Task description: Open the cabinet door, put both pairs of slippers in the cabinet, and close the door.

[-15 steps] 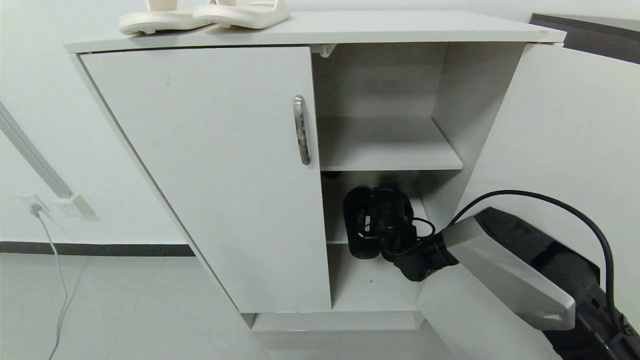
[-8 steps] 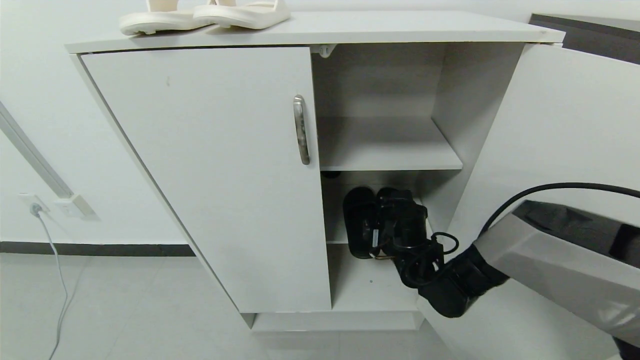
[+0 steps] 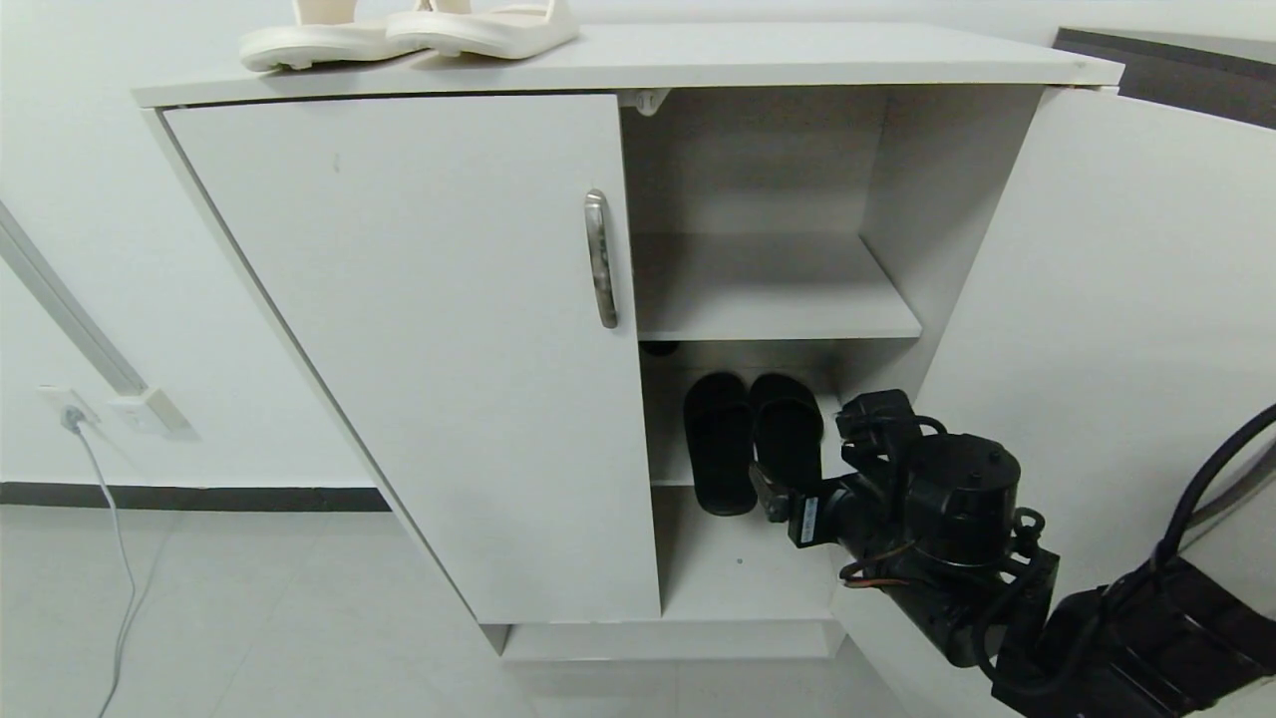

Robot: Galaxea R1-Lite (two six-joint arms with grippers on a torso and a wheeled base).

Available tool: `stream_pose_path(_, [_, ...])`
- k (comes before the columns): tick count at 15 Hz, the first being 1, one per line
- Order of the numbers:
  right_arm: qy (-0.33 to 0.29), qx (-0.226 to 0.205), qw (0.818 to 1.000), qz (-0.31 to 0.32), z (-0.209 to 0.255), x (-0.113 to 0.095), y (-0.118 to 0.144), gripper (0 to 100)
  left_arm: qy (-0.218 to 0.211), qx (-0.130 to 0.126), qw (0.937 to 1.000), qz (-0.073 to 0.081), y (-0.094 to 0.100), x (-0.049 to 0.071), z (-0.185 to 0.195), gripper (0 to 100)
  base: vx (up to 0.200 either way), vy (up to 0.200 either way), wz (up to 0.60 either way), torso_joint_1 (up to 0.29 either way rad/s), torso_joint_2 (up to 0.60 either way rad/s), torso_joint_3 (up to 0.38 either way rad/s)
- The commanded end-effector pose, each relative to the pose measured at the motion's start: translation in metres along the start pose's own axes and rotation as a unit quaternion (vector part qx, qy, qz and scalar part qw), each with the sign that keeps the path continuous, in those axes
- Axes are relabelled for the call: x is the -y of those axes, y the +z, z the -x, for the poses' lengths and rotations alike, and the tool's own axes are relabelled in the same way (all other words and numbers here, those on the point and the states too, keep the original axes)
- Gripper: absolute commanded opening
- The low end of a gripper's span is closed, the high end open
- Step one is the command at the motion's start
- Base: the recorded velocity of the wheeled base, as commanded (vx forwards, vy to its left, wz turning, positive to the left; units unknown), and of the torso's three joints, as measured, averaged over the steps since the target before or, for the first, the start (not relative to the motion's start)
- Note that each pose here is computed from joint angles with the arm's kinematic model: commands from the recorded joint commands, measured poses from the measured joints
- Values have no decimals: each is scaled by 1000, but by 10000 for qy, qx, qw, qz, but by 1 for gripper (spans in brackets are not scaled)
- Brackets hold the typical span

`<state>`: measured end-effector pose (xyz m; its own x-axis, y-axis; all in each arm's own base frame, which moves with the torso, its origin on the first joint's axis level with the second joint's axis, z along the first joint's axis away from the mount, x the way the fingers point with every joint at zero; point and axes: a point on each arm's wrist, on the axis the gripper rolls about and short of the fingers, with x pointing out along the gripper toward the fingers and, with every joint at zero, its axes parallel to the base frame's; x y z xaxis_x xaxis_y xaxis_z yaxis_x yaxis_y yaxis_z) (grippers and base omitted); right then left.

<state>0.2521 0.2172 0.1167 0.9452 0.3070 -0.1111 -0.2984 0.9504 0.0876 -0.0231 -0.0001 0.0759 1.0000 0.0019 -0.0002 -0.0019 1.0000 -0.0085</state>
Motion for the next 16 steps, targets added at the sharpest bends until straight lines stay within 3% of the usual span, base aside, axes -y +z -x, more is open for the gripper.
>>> stream_pose_path(1, [8, 88, 10000, 1, 4, 1, 7, 100, -10, -7, 10000, -4, 0, 0, 0, 0, 0, 0, 0, 0, 0, 0])
stream_pose_path(9, [14, 88, 9999, 110, 5, 0, 6, 100, -10, -7, 10000, -20, 0, 0, 0, 0, -200, 0, 0, 2, 2, 4])
stream_pose_path(13, [-101, 219, 9997, 67, 1, 0, 13, 100, -2, -7, 10000, -12, 0, 0, 0, 0, 0, 0, 0, 0, 0, 0])
stream_pose_path(16, [-618, 361, 9974, 84, -5, 1, 18, 100, -2, -7, 10000, -20, 0, 0, 0, 0, 0, 0, 0, 0, 0, 0])
